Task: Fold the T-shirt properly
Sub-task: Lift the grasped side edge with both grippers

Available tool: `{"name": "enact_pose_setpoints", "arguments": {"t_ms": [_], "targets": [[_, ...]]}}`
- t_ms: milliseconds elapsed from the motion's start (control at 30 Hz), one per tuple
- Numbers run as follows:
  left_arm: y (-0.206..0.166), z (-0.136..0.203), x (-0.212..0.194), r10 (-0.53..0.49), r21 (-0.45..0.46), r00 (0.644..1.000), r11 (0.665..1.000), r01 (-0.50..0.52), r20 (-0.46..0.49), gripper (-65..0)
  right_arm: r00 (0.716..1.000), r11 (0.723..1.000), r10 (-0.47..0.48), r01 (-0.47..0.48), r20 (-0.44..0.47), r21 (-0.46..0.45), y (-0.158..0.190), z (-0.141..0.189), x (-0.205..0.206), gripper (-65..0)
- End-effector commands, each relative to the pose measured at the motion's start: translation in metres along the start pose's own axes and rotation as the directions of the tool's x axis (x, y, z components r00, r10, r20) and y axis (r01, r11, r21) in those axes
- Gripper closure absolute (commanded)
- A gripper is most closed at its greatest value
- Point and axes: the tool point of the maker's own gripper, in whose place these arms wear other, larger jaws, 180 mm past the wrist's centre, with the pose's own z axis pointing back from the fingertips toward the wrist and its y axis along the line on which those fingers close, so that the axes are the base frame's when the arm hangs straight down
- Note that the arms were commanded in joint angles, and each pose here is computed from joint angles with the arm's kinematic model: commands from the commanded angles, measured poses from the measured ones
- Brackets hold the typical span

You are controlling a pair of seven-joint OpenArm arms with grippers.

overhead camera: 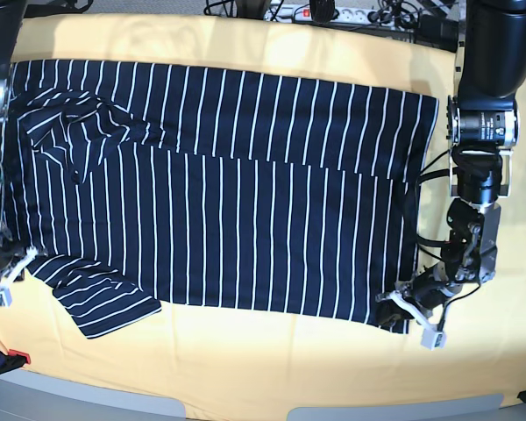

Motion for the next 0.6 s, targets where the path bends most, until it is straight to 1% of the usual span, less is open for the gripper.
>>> {"name": "enact_pose_setpoints", "arguments": {"t_ms": [0, 100, 200, 233, 267, 300, 333, 367, 400, 567], "targets": [[-0.003, 0.003, 0.035, -0.027, -0.013, 0.997, 1.0, 0.028, 0.076, 0.0, 0.998, 0.999, -0.003, 0.005, 0.061, -0.035, -0.02, 0.008, 0.029, 0.0], [-0.014, 0.001, 0.027, -0.065, -0.06, 0.997, 0.996, 0.068, 0.051, 0.0, 0.999, 1.0, 0.0, 0.001, 0.048, -0.024, -0.018, 0.008, 0.029, 0.0], [-0.015, 0.001, 0.025, -0.068, -0.062, 0.997, 0.996, 0.07, 0.043, 0.0, 0.999, 1.0, -0.009, 0.008, 0.039, 0.023, -0.009, 0.007, 0.022, 0.0], [-0.015, 0.001, 0.024, -0.068, -0.062, 0.997, 0.996, 0.07, 0.038, 0.0, 0.999, 0.999, -0.023, 0.023, 0.028, 0.032, -0.006, 0.007, 0.017, -3.9], [-0.015, 0.0, 0.023, -0.068, -0.062, 0.997, 0.996, 0.07, 0.032, 0.0, 0.999, 0.998, -0.04, 0.04, 0.011, 0.038, -0.004, 0.006, 0.012, -12.4], [-0.015, 0.0, 0.023, -0.068, -0.063, 0.997, 0.996, 0.07, 0.031, 0.0, 0.998, 0.998, -0.062, 0.062, -0.012, 0.024, -0.006, 0.005, 0.004, -21.2], [-0.015, 0.0, 0.023, -0.068, -0.063, 0.997, 0.996, 0.07, 0.032, 0.0, 0.997, 0.997, -0.076, 0.076, -0.022, 0.015, -0.006, 0.005, 0.0, -28.9], [-0.015, 0.0, 0.023, -0.068, -0.062, 0.997, 0.996, 0.07, 0.032, 0.0, 0.996, 0.996, -0.085, 0.085, -0.025, 0.017, -0.005, 0.005, -0.004, -34.7], [-0.015, 0.0, 0.023, -0.069, -0.062, 0.997, 0.996, 0.07, 0.031, 0.0, 0.996, 0.996, -0.087, 0.087, -0.022, 0.02, -0.004, 0.005, -0.006, -37.8], [-0.015, 0.0, 0.019, -0.065, -0.063, 0.998, 0.996, 0.067, 0.026, 0.0, 0.996, 0.995, -0.088, 0.089, -0.028, 0.04, 0.007, 0.002, -0.016, -37.7]]}}
